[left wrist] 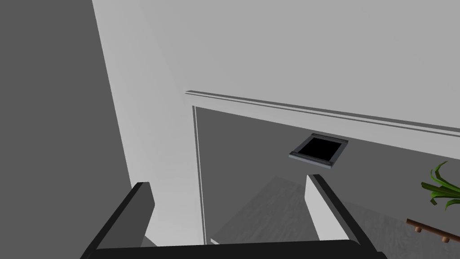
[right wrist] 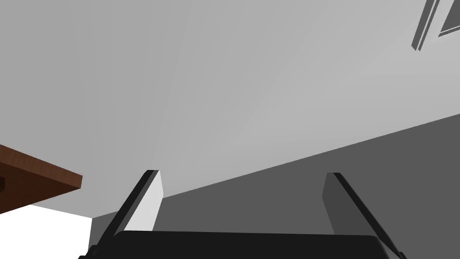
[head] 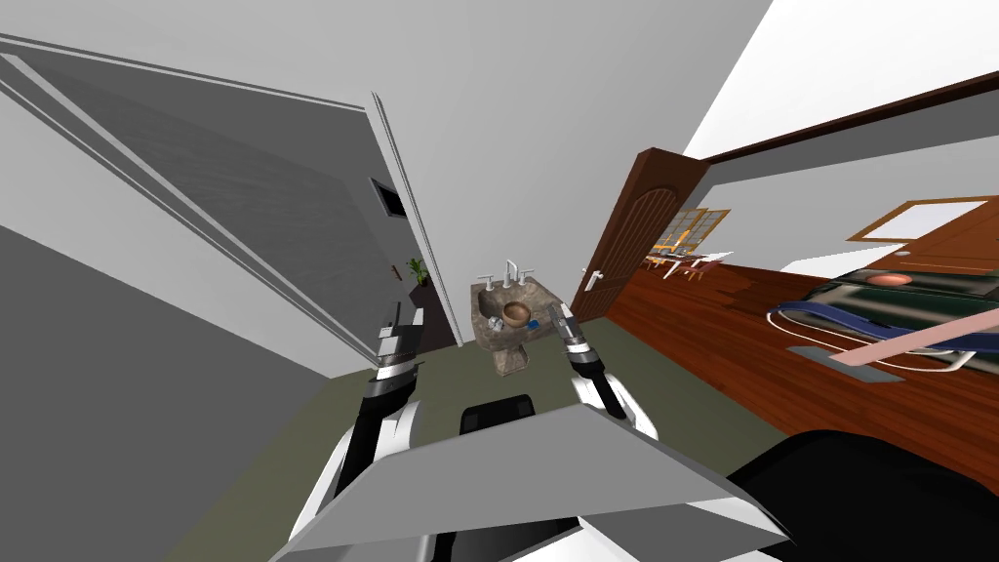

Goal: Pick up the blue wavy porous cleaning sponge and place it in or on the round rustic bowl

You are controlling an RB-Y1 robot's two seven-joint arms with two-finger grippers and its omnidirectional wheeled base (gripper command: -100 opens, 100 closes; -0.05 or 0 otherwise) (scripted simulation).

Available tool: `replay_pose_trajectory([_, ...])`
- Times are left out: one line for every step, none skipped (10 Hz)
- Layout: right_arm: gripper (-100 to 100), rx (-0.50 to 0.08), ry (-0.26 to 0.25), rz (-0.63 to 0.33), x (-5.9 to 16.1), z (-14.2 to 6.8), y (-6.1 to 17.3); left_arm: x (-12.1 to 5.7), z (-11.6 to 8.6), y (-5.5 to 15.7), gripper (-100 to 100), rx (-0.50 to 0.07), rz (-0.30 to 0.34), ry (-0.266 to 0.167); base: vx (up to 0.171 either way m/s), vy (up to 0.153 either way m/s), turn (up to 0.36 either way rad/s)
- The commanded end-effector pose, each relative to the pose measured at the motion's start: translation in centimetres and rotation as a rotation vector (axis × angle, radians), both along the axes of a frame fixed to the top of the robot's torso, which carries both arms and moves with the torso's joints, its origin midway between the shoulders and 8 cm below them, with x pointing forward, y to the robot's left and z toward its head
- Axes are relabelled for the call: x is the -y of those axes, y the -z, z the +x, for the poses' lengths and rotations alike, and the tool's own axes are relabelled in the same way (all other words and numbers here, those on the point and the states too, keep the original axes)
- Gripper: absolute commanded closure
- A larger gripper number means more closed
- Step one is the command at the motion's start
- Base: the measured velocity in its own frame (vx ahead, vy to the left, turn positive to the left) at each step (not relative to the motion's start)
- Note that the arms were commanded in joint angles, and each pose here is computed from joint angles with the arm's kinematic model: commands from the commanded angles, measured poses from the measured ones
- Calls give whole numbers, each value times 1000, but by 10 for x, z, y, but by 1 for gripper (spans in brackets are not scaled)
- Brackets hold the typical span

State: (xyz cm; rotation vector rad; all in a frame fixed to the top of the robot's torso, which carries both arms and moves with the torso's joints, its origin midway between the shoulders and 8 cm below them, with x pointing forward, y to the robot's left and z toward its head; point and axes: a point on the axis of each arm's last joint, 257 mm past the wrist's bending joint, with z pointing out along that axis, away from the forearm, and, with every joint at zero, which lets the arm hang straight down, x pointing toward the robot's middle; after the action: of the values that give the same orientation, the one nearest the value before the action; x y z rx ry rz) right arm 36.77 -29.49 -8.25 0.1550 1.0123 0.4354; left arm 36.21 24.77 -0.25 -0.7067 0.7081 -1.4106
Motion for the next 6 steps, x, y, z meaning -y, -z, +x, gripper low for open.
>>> replay_pose_trajectory([-100,-6,27,-59,1,-1,10,0,0,0,0,0,0,0,8,-4,-97])
replay_pose_trajectory([-100,-4,40,-81,1,-1,10,0,0,0,0,0,0,0,9,0,-54])
replay_pose_trajectory([-100,-3,46,-90,1,-1,10,0,0,0,0,0,0,0,0,0,0])
replay_pose_trajectory([-100,-10,65,-139,2,-1,19,0,0,0,0,0,0,0,10,0,-85])
replay_pose_trajectory([-100,-8,78,-160,2,-1,19,0,0,0,0,0,0,0,11,4,-59])
replay_pose_trajectory([-100,-7,82,-168,2,-1,19,0,0,0,0,0,0,0,0,0,0])
